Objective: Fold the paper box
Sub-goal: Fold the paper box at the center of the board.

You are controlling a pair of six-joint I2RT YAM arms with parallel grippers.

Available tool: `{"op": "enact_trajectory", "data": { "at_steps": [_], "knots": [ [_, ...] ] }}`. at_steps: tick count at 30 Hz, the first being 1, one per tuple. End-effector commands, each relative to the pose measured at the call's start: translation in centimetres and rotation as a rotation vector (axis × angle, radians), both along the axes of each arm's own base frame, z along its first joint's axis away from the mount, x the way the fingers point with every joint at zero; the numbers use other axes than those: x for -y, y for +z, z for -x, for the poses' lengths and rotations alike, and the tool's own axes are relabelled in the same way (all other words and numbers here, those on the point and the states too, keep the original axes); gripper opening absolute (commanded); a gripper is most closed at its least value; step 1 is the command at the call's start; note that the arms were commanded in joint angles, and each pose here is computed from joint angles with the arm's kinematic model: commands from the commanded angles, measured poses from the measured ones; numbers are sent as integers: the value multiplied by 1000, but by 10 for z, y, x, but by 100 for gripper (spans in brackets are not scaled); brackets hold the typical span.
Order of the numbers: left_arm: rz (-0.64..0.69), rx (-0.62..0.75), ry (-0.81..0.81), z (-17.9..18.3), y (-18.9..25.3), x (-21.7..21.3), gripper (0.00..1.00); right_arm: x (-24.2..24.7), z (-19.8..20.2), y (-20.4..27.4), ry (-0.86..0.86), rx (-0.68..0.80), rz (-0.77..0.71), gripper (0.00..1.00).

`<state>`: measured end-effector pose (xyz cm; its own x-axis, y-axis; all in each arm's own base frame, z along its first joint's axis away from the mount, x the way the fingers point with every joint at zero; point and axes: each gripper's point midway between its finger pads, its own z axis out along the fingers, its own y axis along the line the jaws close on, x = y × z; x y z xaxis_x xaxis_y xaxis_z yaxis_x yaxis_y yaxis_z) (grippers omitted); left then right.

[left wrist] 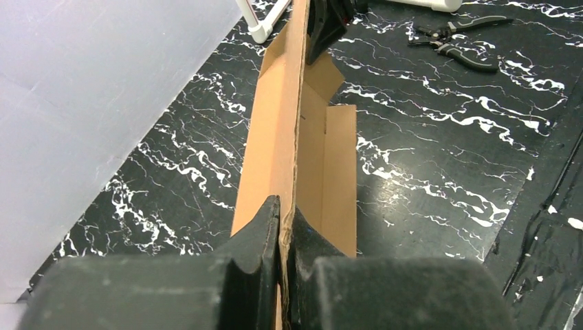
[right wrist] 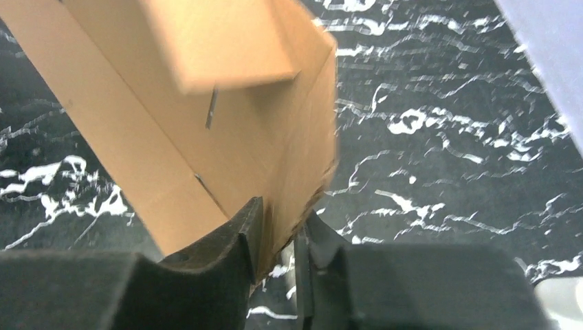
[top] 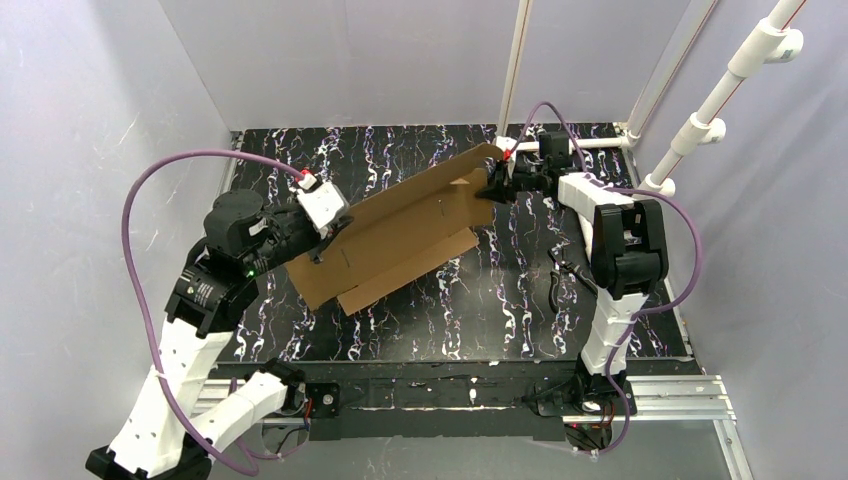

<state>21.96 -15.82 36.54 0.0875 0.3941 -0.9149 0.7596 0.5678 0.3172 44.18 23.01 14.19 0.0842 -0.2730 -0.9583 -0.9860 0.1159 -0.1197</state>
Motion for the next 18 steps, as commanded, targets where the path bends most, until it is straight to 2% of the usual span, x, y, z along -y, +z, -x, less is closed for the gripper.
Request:
{"op": "enact_trajectory", "data": {
  "at_steps": [1, 4, 9, 13, 18],
  "knots": [
    [44, -38, 0, 6, -7, 3, 0, 12, 18, -32, -36, -94, 73, 37],
    [49, -53, 22, 4, -15, 1, 0, 15, 18, -31, -96, -143, 81, 48],
    [59, -45, 85, -3, -19, -6, 0, 21, 21, -26, -180, -221, 99, 57],
    [90, -52, 167, -7, -17, -16, 0, 28, 35, -16, -246, -344, 122, 67],
    [140, -49, 267, -7, -15, -30, 0, 43, 53, -5, -339, -402, 189, 80]
  ]
}}
